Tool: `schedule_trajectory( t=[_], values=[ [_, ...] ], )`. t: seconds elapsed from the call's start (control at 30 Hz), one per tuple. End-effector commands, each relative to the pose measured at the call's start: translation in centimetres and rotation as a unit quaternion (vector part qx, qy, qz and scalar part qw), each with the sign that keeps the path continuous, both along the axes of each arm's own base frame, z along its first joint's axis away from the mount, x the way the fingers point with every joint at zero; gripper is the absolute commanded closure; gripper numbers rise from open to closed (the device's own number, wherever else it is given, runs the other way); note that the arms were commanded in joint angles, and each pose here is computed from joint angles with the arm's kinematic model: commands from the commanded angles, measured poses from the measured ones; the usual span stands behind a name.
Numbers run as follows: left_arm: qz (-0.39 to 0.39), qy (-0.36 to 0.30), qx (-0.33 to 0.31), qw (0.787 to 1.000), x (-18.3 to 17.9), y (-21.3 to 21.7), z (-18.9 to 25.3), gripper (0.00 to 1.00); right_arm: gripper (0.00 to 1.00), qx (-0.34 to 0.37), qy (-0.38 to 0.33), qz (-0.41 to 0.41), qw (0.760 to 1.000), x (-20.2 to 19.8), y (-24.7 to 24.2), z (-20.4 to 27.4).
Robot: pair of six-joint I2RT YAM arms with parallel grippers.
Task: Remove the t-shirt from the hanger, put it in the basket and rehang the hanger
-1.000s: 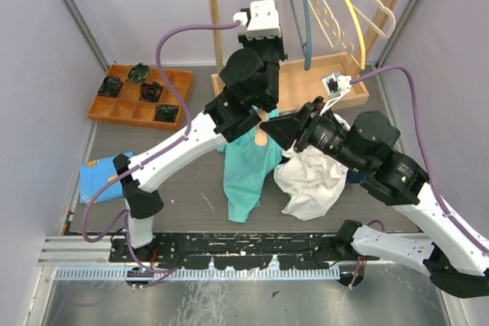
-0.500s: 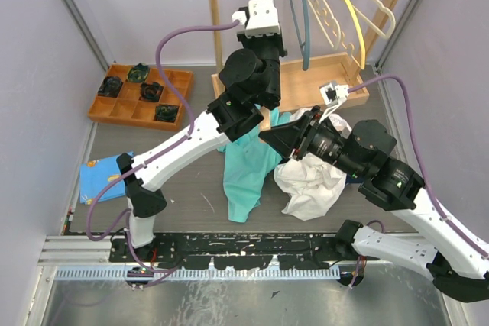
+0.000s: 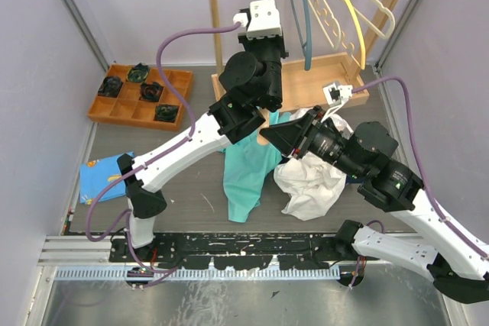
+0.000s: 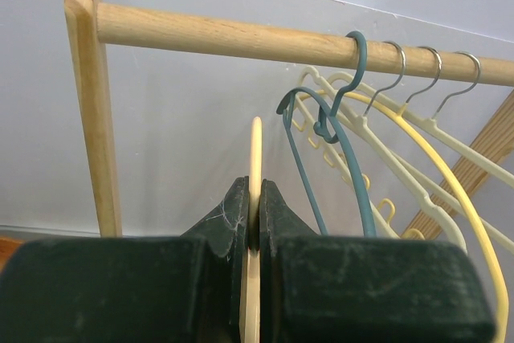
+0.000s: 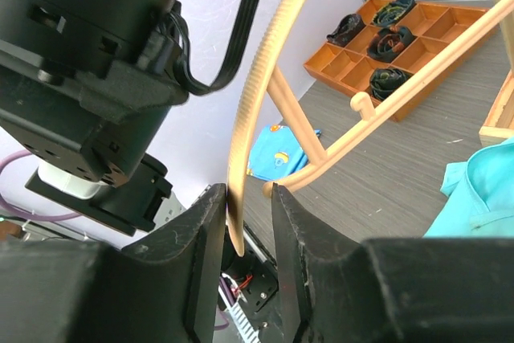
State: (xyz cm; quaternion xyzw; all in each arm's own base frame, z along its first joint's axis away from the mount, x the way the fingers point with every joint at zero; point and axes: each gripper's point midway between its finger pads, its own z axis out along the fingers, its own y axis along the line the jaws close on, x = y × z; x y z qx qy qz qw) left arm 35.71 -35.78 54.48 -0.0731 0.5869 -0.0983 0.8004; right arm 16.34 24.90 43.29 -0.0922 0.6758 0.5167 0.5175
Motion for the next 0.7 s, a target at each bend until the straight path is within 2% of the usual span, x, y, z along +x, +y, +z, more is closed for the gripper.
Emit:
schedule_trajectory(
  t=[0.0, 0.2, 0.5, 0.67],
  values=[
    [0.006, -0.02, -0.05, 0.999, -0.9, 1.5, 2.4, 1.0, 0.65, 0.04, -0.017, 0.004, 0.999, -0.6, -0.4, 1.7],
    [0.003, -0.019, -0.046, 0.999, -1.1, 1.3, 2.2, 1.0, 0.69, 0.049, -0.027, 0.0, 0.998, -0.5, -0.5, 2.3],
    [0.003, -0.02, -0.044, 0.999, -1.2, 1.2, 2.3, 1.0, 0.84, 0.059, -0.04, 0.012, 0.997, -0.7, -0.1, 2.8],
    [0.002, -0.021, -0.05, 0.999, -1.5, 1.1, 2.6, 1.0, 0.88, 0.069, -0.053, 0.019, 0.996, -1.0, -0.1, 3.0]
  ],
)
